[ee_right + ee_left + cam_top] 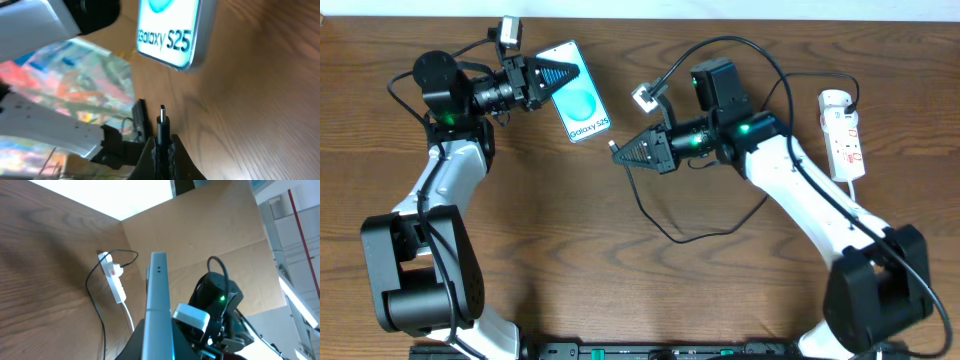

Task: Plug charger to phone and switch on socket
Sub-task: 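Lift the plug with the right gripper toward the phone's bottom end, then align and push the plug into the phone's bottom port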

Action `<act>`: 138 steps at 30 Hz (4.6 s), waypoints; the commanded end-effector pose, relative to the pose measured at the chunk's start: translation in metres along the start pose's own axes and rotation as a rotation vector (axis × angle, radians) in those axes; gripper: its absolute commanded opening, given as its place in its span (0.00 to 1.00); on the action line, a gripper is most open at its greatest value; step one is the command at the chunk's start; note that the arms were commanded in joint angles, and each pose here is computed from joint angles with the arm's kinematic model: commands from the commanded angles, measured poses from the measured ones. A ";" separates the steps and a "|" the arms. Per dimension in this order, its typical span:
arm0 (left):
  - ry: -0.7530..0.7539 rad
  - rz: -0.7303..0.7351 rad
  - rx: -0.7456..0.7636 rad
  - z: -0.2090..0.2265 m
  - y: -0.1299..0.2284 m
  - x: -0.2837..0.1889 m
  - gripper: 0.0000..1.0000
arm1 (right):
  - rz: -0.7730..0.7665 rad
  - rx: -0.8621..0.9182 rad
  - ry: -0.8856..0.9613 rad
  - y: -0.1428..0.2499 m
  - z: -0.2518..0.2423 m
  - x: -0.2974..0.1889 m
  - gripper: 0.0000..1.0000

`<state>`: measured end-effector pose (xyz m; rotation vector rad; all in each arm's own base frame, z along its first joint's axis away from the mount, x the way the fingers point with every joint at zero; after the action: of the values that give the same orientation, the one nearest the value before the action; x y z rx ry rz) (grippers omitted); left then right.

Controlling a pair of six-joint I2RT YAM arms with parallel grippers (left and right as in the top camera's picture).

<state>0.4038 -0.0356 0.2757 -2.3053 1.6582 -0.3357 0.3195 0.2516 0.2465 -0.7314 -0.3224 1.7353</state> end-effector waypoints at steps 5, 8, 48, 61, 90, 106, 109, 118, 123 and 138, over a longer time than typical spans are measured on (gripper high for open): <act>0.008 -0.023 0.052 -0.009 -0.008 -0.001 0.07 | 0.052 0.044 -0.262 0.002 -0.024 0.023 0.01; 0.007 -0.026 0.052 -0.009 -0.008 -0.003 0.07 | 0.065 0.043 -0.299 0.005 -0.032 0.029 0.01; -0.004 -0.132 0.050 -0.011 -0.018 -0.004 0.07 | 0.009 -0.057 -0.344 -0.023 -0.028 0.024 0.01; -0.001 -0.111 0.050 -0.011 -0.016 -0.004 0.07 | -0.026 -0.056 -0.319 -0.031 -0.030 0.016 0.01; 0.002 -0.093 0.050 -0.011 -0.015 -0.004 0.07 | -0.056 -0.066 -0.294 -0.036 -0.030 0.016 0.01; 0.005 -0.078 0.051 -0.012 -0.013 -0.003 0.07 | -0.064 -0.066 -0.285 -0.037 -0.031 0.016 0.01; 0.005 -0.078 0.051 -0.012 -0.013 -0.003 0.07 | -0.065 -0.065 -0.283 -0.037 -0.031 0.016 0.01; 0.005 -0.078 0.051 -0.012 -0.013 -0.003 0.07 | -0.081 -0.037 -0.260 -0.039 -0.033 0.017 0.01; 0.005 -0.078 0.054 -0.012 -0.013 -0.003 0.07 | -0.098 -0.020 -0.246 -0.042 -0.033 0.017 0.01; 0.005 -0.077 0.054 -0.012 -0.013 -0.003 0.07 | -0.130 -0.013 -0.232 -0.048 -0.032 0.016 0.01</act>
<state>0.4126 -0.0268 0.2842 -2.4010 1.5030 -0.3607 0.3649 0.2768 0.2392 -0.4813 -0.5501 1.7687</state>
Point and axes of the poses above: each gripper's point midway between its finger pads, its own x axis out along the fingers, its own z axis along the line the jaws close on, y = z × x, the point moved 8 cm from there along -x, back along the fingers, and after that the axes turned 1 degree about -x, right-handed, at the moved point
